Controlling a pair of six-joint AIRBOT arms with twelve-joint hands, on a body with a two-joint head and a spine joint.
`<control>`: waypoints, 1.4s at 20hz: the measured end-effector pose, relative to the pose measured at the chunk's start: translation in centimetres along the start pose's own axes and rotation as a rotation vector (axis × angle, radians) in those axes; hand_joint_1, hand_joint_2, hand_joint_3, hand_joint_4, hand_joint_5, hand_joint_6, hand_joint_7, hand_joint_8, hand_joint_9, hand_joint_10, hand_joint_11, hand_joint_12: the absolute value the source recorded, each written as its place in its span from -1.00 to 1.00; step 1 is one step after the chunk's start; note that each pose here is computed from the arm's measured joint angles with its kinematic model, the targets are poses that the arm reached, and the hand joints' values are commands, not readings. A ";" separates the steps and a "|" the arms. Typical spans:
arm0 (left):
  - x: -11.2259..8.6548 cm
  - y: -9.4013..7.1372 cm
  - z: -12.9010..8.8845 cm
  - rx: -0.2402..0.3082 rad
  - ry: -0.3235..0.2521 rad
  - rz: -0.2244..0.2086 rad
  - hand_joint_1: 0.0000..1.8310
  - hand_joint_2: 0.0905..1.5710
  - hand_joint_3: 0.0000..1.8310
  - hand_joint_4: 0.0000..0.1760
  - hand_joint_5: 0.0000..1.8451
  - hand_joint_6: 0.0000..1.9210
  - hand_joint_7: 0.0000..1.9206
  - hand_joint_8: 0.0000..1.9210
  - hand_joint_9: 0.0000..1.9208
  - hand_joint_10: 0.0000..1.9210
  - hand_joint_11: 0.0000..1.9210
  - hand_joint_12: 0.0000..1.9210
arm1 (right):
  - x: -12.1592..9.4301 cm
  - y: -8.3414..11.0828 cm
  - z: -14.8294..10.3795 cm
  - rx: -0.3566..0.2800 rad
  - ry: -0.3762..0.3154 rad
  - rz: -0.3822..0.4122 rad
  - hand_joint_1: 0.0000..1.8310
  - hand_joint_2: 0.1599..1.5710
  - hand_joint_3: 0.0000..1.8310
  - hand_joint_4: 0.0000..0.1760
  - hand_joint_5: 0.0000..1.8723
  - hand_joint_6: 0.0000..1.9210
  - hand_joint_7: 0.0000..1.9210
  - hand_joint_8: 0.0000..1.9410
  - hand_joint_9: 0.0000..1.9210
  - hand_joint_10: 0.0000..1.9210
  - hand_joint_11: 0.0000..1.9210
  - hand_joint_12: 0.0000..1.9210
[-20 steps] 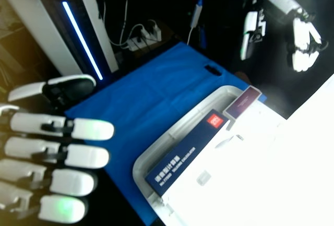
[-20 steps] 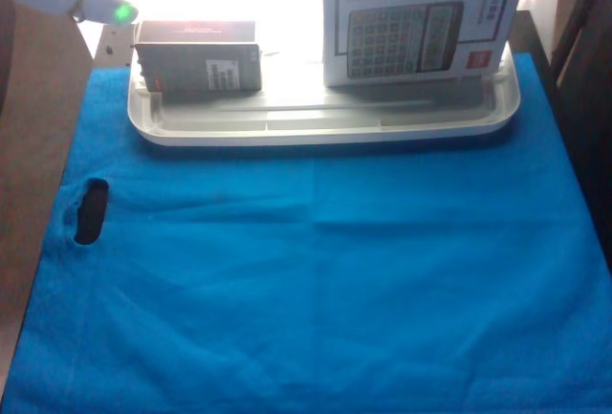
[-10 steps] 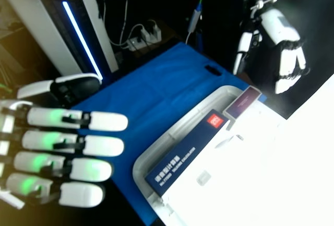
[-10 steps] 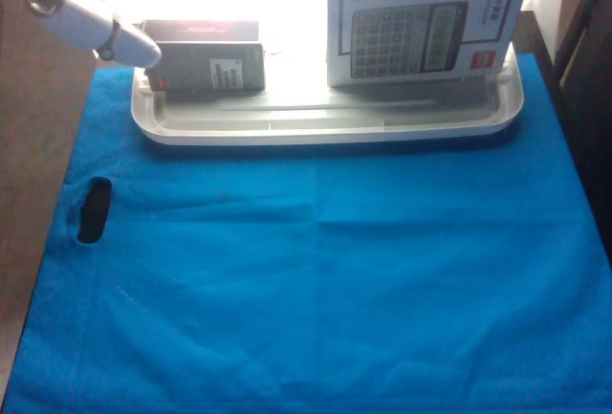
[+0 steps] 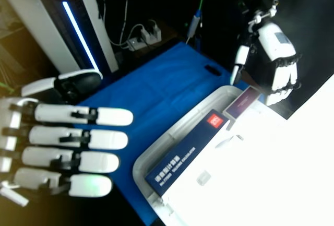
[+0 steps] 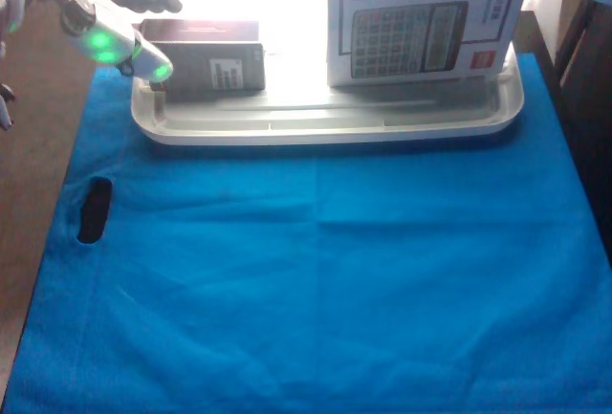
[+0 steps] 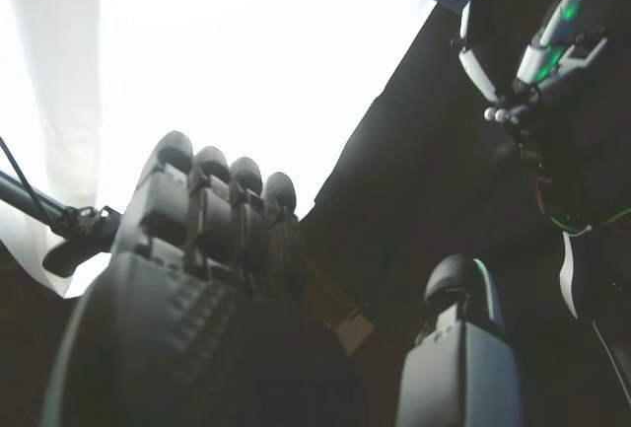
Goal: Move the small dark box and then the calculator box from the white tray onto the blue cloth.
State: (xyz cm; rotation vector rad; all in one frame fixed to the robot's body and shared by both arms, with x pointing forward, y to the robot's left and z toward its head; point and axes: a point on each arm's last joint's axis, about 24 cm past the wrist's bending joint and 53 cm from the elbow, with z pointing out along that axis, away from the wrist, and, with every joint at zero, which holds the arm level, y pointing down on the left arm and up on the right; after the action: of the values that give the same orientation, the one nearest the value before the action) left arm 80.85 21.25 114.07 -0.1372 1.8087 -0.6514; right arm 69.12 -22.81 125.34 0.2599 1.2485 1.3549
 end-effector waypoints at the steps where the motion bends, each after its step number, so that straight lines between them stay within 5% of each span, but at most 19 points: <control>1: 0.2 0.1 0.2 -0.004 0.001 0.000 0.24 0.10 -1.00 -1.00 0.10 -0.98 0.01 -1.00 -0.07 -0.99 -0.48 -0.26 | 0.0 0.0 0.0 0.000 0.000 0.000 -0.55 0.08 -1.00 -0.86 -0.65 -0.99 -0.78 -1.00 -0.87 -1.00 -1.00 -0.88; 2: 0.2 0.2 0.3 -0.004 0.000 -0.002 0.25 0.22 -0.99 -1.00 0.25 -0.47 0.08 -1.00 -0.01 -1.00 -0.47 -0.17 | 0.0 0.0 0.0 0.000 0.000 0.000 -0.55 0.08 -1.00 -0.97 -0.65 -0.99 -0.76 -0.99 -0.86 -0.99 -1.00 -0.87; 3: 0.4 0.5 0.5 -0.009 -0.002 -0.007 0.28 0.27 -0.99 -1.00 0.22 -0.29 0.13 -0.99 0.06 -0.99 -0.40 -0.10 | 0.0 0.0 0.0 0.000 0.000 0.001 -0.55 0.06 -1.00 -0.93 -0.64 -0.99 -0.74 -0.99 -0.86 -0.99 -0.99 -0.87; 4: 0.5 0.7 0.6 -0.013 -0.005 -0.034 0.35 0.29 -1.00 -0.99 0.19 -0.18 0.22 -0.50 0.17 -0.96 -0.31 -0.01 | 0.0 0.0 0.0 0.000 0.000 0.001 -0.56 0.06 -1.00 -0.80 -0.63 -0.99 -0.73 -0.98 -0.86 -0.99 -0.99 -0.86; 5: 0.6 0.7 0.8 -0.012 -0.008 -0.041 0.36 0.30 -0.99 -0.66 0.23 -0.24 0.14 -0.20 0.22 -0.95 -0.31 0.11 | 0.0 0.0 0.0 0.001 -0.001 0.002 -0.55 0.06 -1.00 -0.74 -0.62 -0.99 -0.72 -0.98 -0.85 -0.99 -0.99 -0.85; 6: 0.7 0.7 0.9 -0.010 -0.012 -0.053 0.36 0.31 -1.00 -0.67 0.25 -0.26 0.10 -0.10 0.23 -0.94 -0.34 0.21 | 0.0 0.0 0.0 -0.001 0.001 0.002 -0.54 0.06 -1.00 -0.79 -0.62 -0.99 -0.71 -0.99 -0.86 -1.00 -0.99 -0.85; 10: 0.7 0.9 1.0 -0.016 -0.018 -0.076 0.35 0.34 -1.00 -0.68 0.18 -0.15 0.04 0.00 0.23 -0.93 -0.31 0.22 | 0.0 0.0 0.0 -0.001 0.002 0.004 -0.54 0.09 -0.99 -0.86 -0.59 -0.99 -0.67 -1.00 -0.85 -1.00 -1.00 -0.83; 12: 0.5 1.1 0.8 -0.018 -0.022 -0.085 0.35 0.34 -1.00 -0.61 0.18 -0.16 0.06 -0.03 0.21 -0.93 -0.34 0.21 | 0.1 0.0 0.0 -0.002 0.005 0.004 -0.54 0.12 -0.99 -0.70 -0.58 -0.99 -0.68 -1.00 -0.85 -1.00 -1.00 -0.86; 14: 0.1 1.3 0.5 -0.022 -0.025 -0.078 0.34 0.37 -1.00 -1.00 0.18 -0.19 -0.03 0.14 0.13 -0.96 -0.46 0.30 | 0.1 0.0 0.0 -0.002 0.005 0.004 -0.56 0.16 -0.98 -0.94 -0.60 -1.00 -0.69 -1.00 -0.85 -1.00 -0.99 -0.85; 15: -0.1 1.5 0.3 -0.024 -0.027 -0.078 0.35 0.38 -1.00 -1.00 0.20 -0.13 -0.12 0.16 -0.03 -0.99 -0.62 0.29 | 0.1 0.0 0.0 -0.002 0.005 0.005 -0.57 0.19 -1.00 -1.00 -0.60 -1.00 -0.68 -1.00 -0.85 -1.00 -1.00 -0.80; 16: -0.5 1.4 -0.1 -0.022 -0.029 -0.078 0.36 0.39 -1.00 -1.00 0.22 -0.21 -0.16 0.28 -0.03 -0.98 -0.70 0.50 | 0.2 0.1 0.0 -0.003 0.006 0.004 -0.58 0.19 -1.00 -1.00 -0.60 -1.00 -0.68 -1.00 -0.84 -1.00 -1.00 -0.75; 17: -1.1 1.2 -0.6 -0.015 -0.035 -0.076 0.36 0.40 -0.99 -1.00 0.20 -0.44 -0.09 0.39 -0.01 -0.07 -0.65 0.90 | 0.2 0.1 0.0 -0.003 0.006 0.005 -0.58 0.18 -1.00 -1.00 -0.61 -1.00 -0.67 -1.00 -0.84 -1.00 -1.00 -0.74; 19: -3.4 0.3 -1.7 0.018 -0.072 -0.066 0.37 0.35 -1.00 -1.00 0.29 -0.49 -0.03 0.24 -0.20 -0.18 -0.61 0.59 | 0.3 0.0 0.0 -0.002 0.006 0.008 -0.59 0.23 -0.99 -1.00 -0.65 -1.00 -0.68 -1.00 -0.85 -1.00 -1.00 -0.81; 22: -7.0 -2.5 -3.5 0.119 -0.139 -0.045 0.36 0.40 -1.00 -1.00 0.26 -0.38 -0.19 0.40 -0.28 -0.15 -0.58 0.29 | 0.4 0.0 0.1 -0.003 0.008 0.010 -0.60 0.28 -0.99 -1.00 -0.70 -1.00 -0.71 -1.00 -0.87 -1.00 -1.00 -0.91; 24: -7.6 -3.6 -4.1 0.172 -0.147 -0.083 0.38 0.39 -1.00 -1.00 0.21 -0.42 -0.08 0.38 -0.19 0.11 -0.43 0.47 | 0.4 0.0 0.1 -0.003 0.009 0.010 -0.58 0.27 -1.00 -1.00 -0.73 -1.00 -0.74 -1.00 -0.91 -1.00 -1.00 -0.99; 26: -7.8 -5.8 -5.3 0.243 -0.152 -0.065 0.38 0.35 -1.00 -1.00 0.23 -0.45 0.01 0.23 -0.10 0.06 -0.34 0.43 | 0.4 -0.1 0.1 -0.001 0.005 0.013 -0.60 0.25 -1.00 -1.00 -0.71 -0.99 -0.72 -0.99 -0.89 -0.99 -0.97 -0.99; 28: -7.8 -7.7 -6.6 0.305 -0.155 -0.041 0.37 0.39 -1.00 -1.00 0.19 -0.36 -0.07 0.36 -0.18 0.14 -0.48 0.51 | 0.5 -0.1 0.1 -0.002 0.006 0.014 -0.58 0.22 -1.00 -1.00 -0.67 -0.98 -0.70 -0.99 -0.88 -0.99 -0.96 -0.98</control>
State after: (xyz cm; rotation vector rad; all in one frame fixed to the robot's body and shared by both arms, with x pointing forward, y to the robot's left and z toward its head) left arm 75.79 20.34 125.73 -0.0190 1.5423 -0.9121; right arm 69.09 -22.41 125.07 0.2643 1.2526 1.3695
